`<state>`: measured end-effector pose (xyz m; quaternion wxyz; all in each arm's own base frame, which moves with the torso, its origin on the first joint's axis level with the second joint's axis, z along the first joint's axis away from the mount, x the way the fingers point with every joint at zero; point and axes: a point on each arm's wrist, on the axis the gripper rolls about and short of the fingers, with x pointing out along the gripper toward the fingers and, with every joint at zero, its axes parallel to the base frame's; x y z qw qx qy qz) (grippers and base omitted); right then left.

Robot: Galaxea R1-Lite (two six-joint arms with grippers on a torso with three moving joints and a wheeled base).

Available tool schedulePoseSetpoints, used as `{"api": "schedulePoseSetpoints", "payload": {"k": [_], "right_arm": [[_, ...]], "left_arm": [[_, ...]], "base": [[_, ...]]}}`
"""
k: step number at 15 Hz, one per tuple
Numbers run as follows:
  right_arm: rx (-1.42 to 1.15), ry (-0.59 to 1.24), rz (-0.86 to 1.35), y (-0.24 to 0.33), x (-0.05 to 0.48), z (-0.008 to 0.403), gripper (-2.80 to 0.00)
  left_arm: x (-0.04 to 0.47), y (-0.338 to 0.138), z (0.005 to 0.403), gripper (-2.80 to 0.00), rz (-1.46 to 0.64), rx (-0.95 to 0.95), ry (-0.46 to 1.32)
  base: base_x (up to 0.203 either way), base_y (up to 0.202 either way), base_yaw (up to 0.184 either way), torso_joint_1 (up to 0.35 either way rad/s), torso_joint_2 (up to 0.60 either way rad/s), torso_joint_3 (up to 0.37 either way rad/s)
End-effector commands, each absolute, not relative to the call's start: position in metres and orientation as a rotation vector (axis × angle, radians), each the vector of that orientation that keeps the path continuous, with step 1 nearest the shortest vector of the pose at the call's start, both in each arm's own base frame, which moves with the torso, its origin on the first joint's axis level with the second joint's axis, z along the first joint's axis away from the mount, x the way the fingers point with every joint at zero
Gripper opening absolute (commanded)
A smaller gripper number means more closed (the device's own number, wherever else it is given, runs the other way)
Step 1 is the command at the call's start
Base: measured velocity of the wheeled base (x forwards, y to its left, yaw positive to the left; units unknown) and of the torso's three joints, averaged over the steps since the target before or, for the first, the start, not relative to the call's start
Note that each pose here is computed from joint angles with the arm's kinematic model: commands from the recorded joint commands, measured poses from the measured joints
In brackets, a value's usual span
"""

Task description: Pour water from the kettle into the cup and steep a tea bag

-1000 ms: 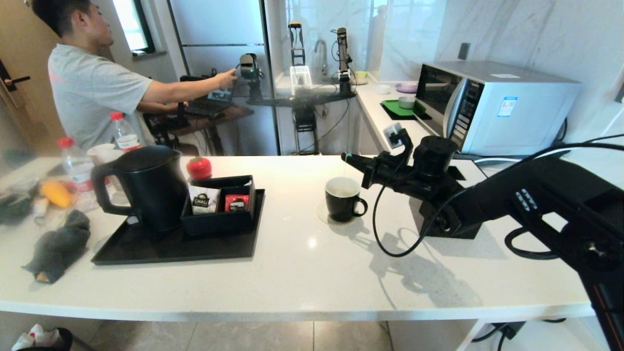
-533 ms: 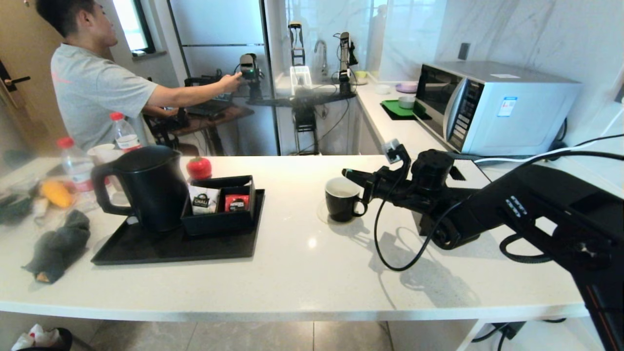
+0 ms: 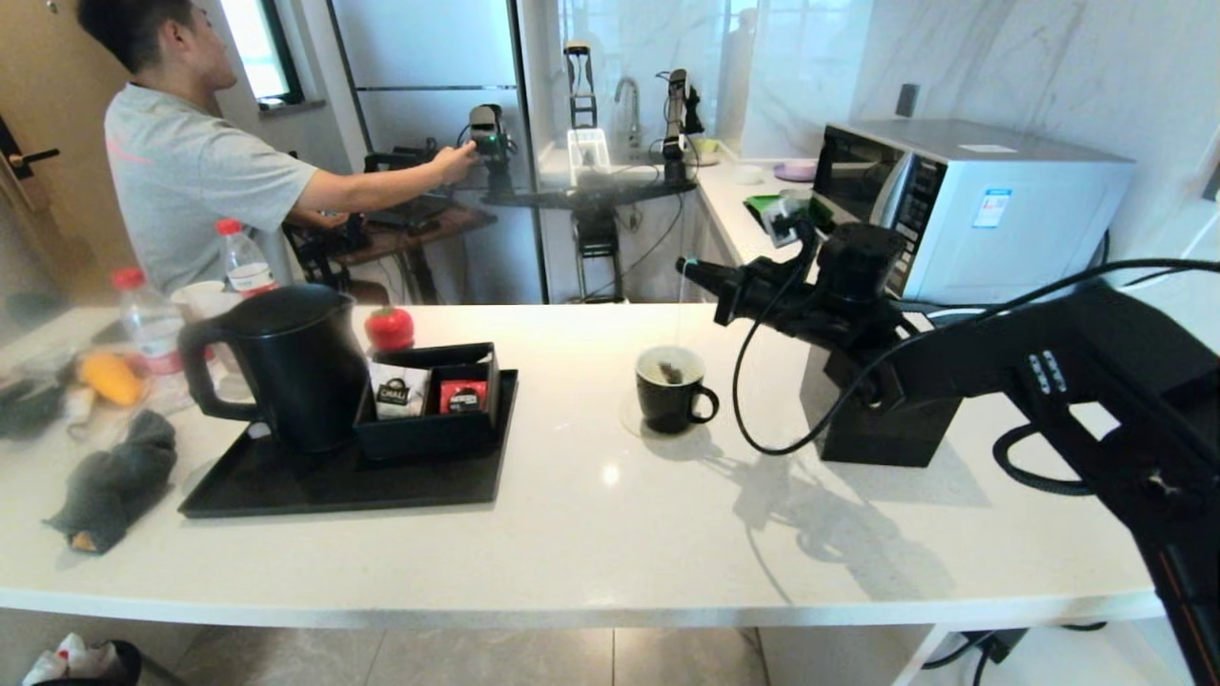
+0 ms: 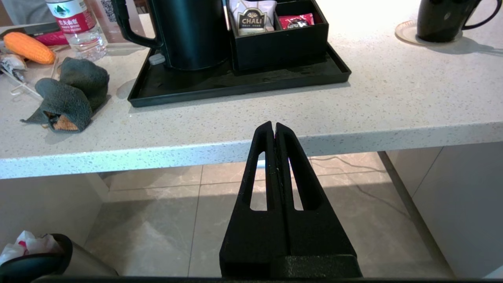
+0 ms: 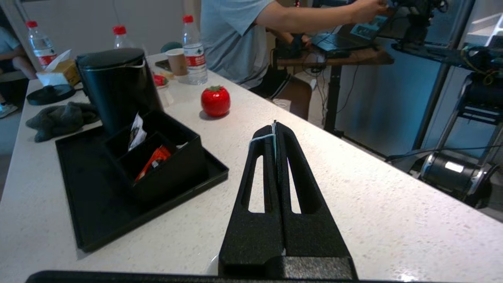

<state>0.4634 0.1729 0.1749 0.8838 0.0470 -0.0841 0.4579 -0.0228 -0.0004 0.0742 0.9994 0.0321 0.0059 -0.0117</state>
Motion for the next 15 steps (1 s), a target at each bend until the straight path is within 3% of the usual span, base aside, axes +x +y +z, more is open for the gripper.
{"api": "schedulePoseSetpoints", "payload": {"k": [1, 10, 15], "right_arm": [[0.092, -0.203, 0.950, 0.170, 0.465, 0.183, -2.80], [0.106, -0.077, 0.948, 0.167, 0.450, 0.104, -2.80], [0.104, -0.111, 0.949, 0.167, 0.452, 0.115, -2.80]], "left_arm": [[-0.023, 0.000, 0.074, -2.80, -0.023, 0.064, 0.012], [-0.023, 0.000, 0.074, -2.80, -0.023, 0.064, 0.012], [-0.023, 0.000, 0.074, -2.80, -0.025, 0.064, 0.011]], "base": [[0.000, 0.000, 0.000, 0.000, 0.00, 0.000], [0.000, 0.000, 0.000, 0.000, 0.00, 0.000], [0.000, 0.000, 0.000, 0.000, 0.00, 0.000]]}}
